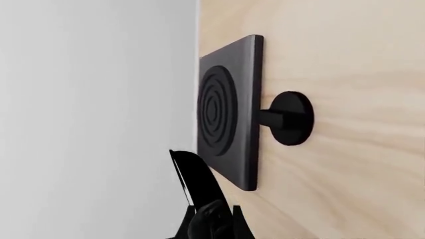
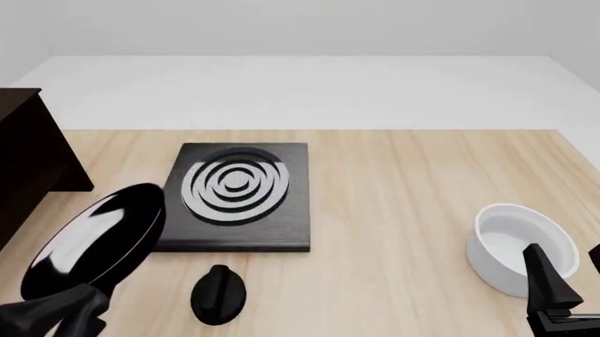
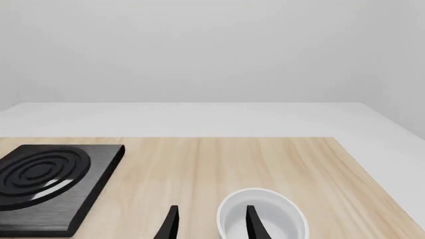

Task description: Put the frying pan under the cabinet shelf.

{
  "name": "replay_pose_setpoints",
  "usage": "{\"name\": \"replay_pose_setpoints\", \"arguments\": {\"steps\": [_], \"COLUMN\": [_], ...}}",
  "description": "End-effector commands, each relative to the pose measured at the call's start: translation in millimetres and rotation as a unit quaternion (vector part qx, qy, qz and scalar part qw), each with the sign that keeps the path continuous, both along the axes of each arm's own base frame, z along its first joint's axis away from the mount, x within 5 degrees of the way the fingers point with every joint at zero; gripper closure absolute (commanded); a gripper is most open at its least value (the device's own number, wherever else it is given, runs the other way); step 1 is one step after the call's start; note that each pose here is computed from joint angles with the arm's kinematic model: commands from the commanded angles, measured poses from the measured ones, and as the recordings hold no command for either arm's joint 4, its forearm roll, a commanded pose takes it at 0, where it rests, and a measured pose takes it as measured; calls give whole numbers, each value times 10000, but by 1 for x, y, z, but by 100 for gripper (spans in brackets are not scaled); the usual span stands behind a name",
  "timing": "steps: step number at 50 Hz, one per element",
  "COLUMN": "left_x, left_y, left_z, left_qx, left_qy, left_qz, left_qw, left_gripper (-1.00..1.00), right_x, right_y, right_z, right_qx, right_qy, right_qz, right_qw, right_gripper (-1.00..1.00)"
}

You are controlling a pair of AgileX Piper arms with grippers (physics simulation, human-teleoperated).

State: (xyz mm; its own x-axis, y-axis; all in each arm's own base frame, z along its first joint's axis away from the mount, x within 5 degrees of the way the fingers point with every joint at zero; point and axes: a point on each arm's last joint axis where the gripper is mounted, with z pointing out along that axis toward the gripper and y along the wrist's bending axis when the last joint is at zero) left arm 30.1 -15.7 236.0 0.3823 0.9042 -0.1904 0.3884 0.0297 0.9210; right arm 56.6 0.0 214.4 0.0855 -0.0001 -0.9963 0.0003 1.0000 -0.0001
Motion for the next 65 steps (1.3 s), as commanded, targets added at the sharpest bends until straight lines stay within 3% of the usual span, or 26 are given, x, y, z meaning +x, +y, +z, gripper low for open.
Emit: {"name": "replay_pose_setpoints", "arguments": {"steps": [1,21,29,52,65], "left_x": [3,12,14,18,30], "left_y": [1,0,1,3,1], "left_z": [-6,-26,-34,-44,-43], "left_qx": [59,-217,-76,-112,-98], "left_qy": [-133,-19,-112,-23,-16], "left_qz": [192,588,708,1072,1209], "left_qw": [9997,9980,9974,9942,9926], "left_gripper": [100,100,100,100,100], "right_x": [0,0,0,0,0], "right_y": [0,0,0,0,0], "right_z": [0,0,0,0,0], "right_qx": [0,0,0,0,-1], "right_qy": [0,0,0,0,1], "right_qz": [0,-1,0,0,0], "right_qw": [10000,10000,10000,10000,10000], "right_gripper": [-100,-100,-100,-100,-100]}}
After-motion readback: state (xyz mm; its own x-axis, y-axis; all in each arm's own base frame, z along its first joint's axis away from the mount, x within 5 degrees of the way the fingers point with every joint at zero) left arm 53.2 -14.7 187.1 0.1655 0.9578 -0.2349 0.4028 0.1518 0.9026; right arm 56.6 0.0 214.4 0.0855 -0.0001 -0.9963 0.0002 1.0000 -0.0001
